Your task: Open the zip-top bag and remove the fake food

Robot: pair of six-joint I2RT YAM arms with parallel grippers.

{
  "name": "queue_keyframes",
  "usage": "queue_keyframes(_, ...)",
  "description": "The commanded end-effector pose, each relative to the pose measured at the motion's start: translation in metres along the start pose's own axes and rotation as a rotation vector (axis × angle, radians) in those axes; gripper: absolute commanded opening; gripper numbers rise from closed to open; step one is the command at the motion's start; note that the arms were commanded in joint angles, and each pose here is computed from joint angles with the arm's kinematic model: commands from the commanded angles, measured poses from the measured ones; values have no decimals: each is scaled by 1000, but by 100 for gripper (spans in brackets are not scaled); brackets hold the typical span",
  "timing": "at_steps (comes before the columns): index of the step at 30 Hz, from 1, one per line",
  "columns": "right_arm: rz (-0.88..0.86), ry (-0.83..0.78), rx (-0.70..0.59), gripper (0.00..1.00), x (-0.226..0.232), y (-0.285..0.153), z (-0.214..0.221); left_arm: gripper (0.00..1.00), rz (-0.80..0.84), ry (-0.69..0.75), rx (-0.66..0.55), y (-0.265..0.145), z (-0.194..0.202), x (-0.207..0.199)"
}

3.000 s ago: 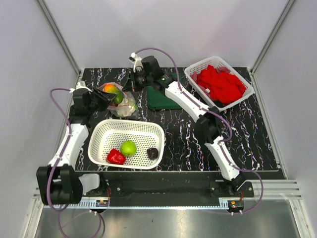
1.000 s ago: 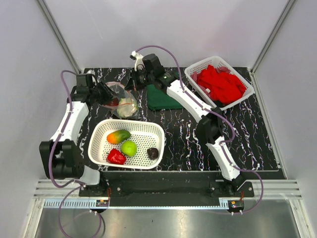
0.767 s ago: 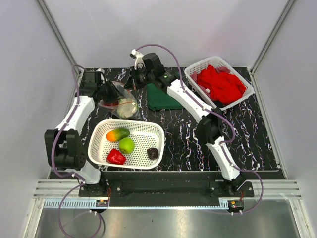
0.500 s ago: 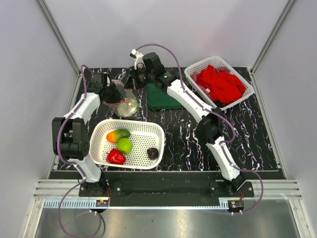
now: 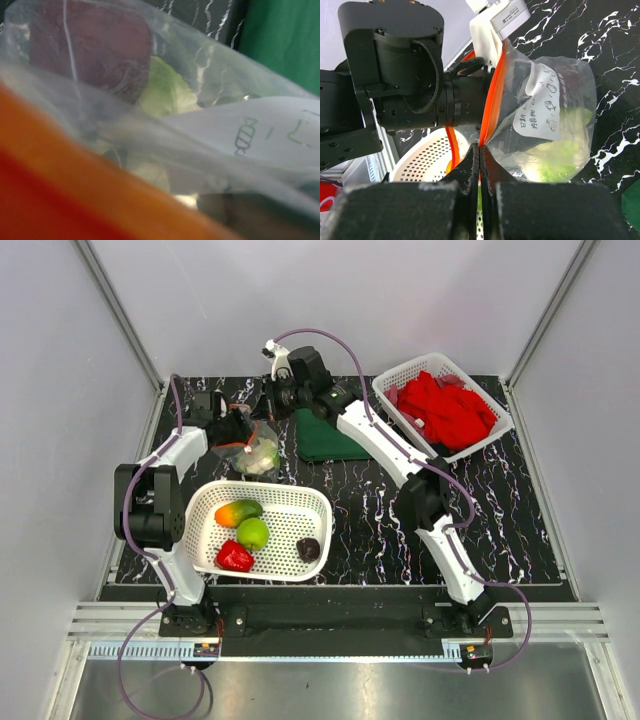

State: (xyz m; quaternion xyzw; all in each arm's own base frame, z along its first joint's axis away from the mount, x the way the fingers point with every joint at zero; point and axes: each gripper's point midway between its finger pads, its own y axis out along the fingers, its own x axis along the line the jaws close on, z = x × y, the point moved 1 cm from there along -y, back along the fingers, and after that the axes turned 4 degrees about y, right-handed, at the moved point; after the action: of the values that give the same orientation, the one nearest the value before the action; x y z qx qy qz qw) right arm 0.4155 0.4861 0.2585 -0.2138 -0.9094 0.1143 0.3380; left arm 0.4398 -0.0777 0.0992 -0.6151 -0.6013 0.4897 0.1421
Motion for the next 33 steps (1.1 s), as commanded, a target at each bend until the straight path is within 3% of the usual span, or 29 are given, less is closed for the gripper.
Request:
queue_keyframes(1,-47,-36,-43,0,20,-10,-18,64,113,18,-29,2,-5,-16)
queue_keyframes(8,-50,-34,-36,0,18,-7,-14,70,138,41,15,5,11,-15)
queue_keyframes(13,-44,-35,-31,0,16,-7,-12,64,77,52,53,11,29,1)
queue_keyframes(17,-43,-35,-32,0,16,-7,-12,38,45,41,69,17,37,10)
queue_keyframes(18,-42,-34,-32,0,16,-8,-13,28,51,38,65,16,37,9)
queue_keyframes(21,-34,-40,-32,0,15,-9,-13,16,71,39,38,10,31,5)
queue_keyframes(24,-19,-49,-32,0,12,-11,-12,0,96,62,-32,-7,13,-6)
queue_keyframes(33,15,-42,-45,0,7,-14,-15,0,60,202,-488,-106,-52,-30)
